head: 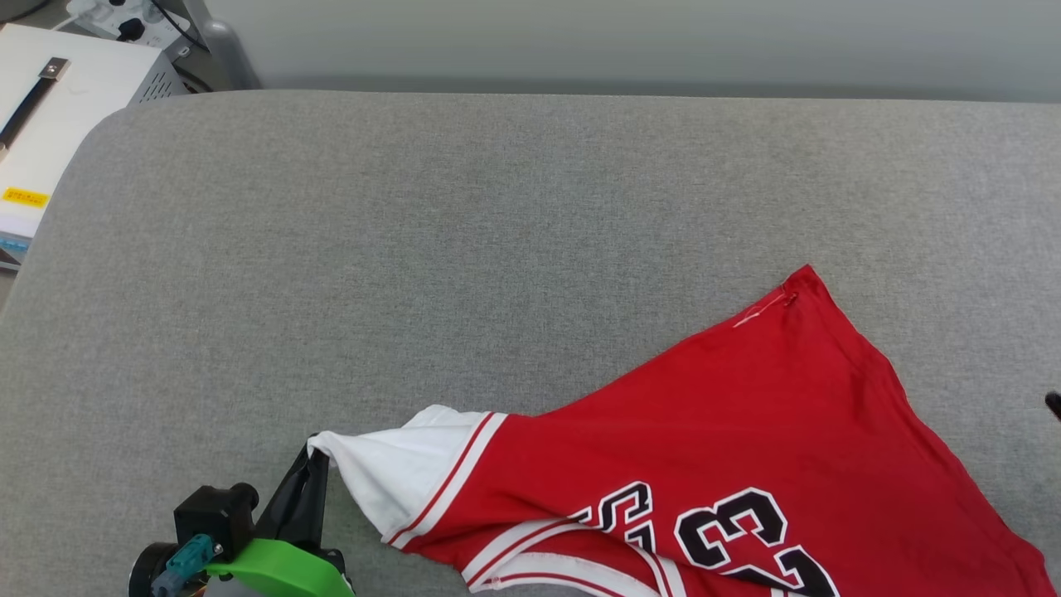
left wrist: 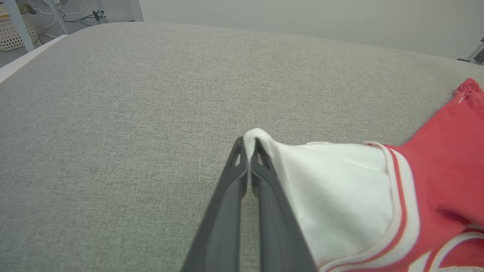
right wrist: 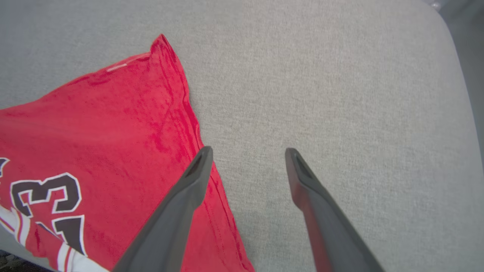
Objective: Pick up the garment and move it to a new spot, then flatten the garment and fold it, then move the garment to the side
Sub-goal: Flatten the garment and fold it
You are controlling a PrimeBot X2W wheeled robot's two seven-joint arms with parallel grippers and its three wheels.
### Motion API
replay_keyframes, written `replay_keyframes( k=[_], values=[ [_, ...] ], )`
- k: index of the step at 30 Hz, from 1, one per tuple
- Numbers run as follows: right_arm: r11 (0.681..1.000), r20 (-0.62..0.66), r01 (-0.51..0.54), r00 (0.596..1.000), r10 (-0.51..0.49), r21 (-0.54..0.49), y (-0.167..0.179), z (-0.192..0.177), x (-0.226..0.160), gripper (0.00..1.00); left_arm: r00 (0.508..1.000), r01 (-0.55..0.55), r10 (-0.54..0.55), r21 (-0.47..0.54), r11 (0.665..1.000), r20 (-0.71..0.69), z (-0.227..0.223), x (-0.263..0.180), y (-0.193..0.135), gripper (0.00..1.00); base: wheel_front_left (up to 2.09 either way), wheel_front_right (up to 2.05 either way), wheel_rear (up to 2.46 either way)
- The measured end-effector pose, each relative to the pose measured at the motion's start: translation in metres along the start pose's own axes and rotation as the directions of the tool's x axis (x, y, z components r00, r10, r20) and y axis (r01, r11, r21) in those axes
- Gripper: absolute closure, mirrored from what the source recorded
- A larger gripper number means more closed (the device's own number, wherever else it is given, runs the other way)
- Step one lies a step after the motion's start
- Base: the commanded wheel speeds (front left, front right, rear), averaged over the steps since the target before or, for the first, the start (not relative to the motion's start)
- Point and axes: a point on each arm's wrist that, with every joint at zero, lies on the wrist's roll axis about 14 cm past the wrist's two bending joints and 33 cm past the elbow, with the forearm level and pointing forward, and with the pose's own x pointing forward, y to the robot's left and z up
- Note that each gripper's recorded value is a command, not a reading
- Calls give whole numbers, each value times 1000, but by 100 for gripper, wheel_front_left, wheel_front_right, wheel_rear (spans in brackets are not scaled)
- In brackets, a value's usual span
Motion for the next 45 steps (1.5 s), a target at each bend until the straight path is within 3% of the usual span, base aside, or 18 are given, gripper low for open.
replay_keyframes(
  k=[5, 9, 10, 14, 20, 28, 35, 36, 45],
  values=[
    [992, 86, -65, 994, 74, -111, 26, 57, 14, 0, 1000, 3, -3, -3, 1000, -9, -3, 2, -1, 100, 0, 0, 0],
    [971, 37, -137, 988, 147, -195, 54, 72, 36, 0, 1000, 4, -4, 0, 1000, -7, -2, 7, -1, 100, 0, 0, 0],
    [954, -10, -171, 985, 174, -247, 69, 75, 52, 0, 1000, 3, -3, 1, 1000, -5, -1, 11, -1, 100, 0, 0, 0],
    [929, -141, -224, 972, 189, -296, 84, 67, 84, 0, 1000, 7, -7, 6, 1000, -3, -1, 16, -1, 100, 0, 0, 0],
    [918, -316, -256, 936, 157, -303, 91, 43, 129, 0, 1000, 3, -3, 0, 1000, -3, -2, 21, -2, 100, 0, 0, 0],
    [926, -451, -264, 884, 121, -270, 93, 0, 177, 0, 1000, -14, 14, -5, 1000, -17, -8, 23, 3, 100, 0, 0, 0],
    [913, -507, -291, 855, 114, -285, 95, -22, 187, 0, 999, -37, 37, -9, 999, -28, -13, 20, 7, 100, 0, 0, 0],
    [918, -502, -292, 856, 125, -269, 95, -21, 185, 98, 999, -38, 37, -9, 999, -26, -13, 19, 7, 100, 0, 0, 0],
    [923, -336, -290, 921, 198, -252, 104, 4, 172, 100, 1000, -12, 12, 4, 1000, -2, -5, 18, 2, 100, 0, 0, 0]
  ],
)
